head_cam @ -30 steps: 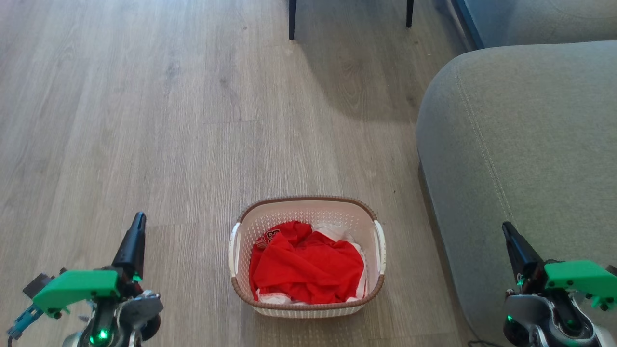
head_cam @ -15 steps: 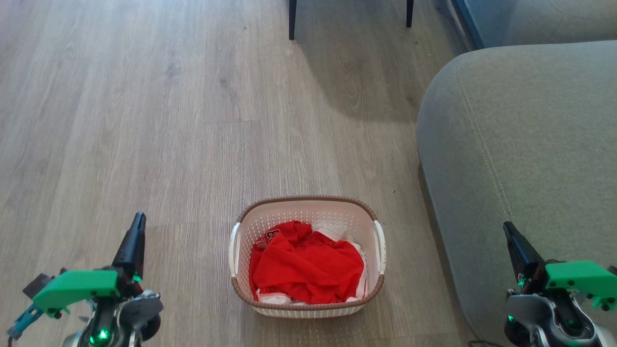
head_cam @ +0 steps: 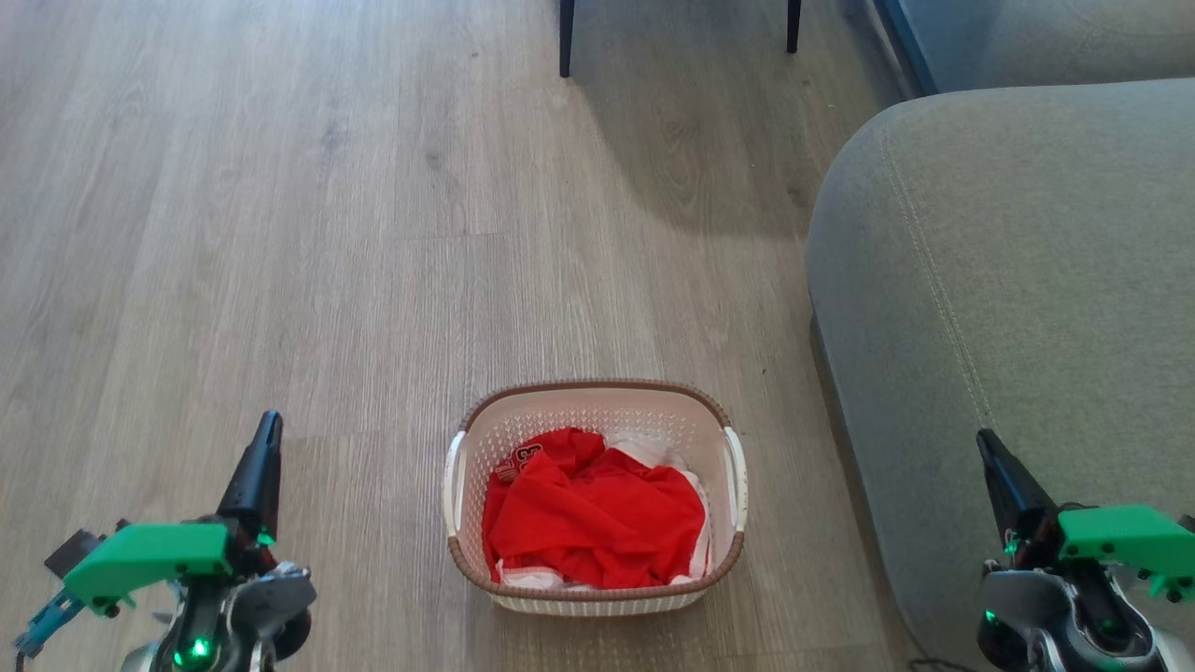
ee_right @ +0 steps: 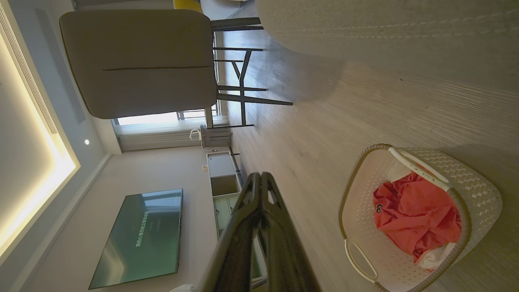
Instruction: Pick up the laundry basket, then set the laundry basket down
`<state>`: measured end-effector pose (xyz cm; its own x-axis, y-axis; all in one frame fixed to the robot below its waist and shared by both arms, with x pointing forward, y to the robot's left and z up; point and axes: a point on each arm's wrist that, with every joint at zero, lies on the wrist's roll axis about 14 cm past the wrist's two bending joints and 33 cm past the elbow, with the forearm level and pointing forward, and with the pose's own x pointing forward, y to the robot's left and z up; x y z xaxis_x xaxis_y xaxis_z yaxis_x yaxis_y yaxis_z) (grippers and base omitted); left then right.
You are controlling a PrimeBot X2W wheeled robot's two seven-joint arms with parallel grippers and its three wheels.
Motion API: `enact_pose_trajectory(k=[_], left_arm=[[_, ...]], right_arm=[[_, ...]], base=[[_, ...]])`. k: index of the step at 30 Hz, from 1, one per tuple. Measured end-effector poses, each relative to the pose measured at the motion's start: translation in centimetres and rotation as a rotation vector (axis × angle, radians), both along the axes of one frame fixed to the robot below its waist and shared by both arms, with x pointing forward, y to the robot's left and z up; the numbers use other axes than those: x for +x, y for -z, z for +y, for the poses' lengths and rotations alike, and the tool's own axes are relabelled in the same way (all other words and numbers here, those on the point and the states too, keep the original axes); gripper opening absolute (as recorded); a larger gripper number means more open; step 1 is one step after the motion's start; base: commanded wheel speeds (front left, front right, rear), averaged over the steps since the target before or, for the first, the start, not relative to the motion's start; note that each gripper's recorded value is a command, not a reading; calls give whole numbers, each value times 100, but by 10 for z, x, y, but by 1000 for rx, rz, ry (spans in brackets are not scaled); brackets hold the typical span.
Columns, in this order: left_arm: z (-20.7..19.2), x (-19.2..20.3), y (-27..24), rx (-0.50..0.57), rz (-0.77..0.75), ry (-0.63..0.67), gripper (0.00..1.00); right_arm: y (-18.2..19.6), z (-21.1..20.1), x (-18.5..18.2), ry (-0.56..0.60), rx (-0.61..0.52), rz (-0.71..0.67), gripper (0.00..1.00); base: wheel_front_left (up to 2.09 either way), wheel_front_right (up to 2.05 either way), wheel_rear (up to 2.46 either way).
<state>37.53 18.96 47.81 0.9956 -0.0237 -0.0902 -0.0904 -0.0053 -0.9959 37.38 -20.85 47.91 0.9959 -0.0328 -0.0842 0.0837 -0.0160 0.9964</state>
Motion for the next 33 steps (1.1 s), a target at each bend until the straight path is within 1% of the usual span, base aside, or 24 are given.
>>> enact_pose_trajectory(k=[33], left_arm=[[0, 0, 0, -1, 0, 0, 0]], right_arm=[[1, 2, 0, 2, 3, 1, 0]], base=[[0, 0, 0]])
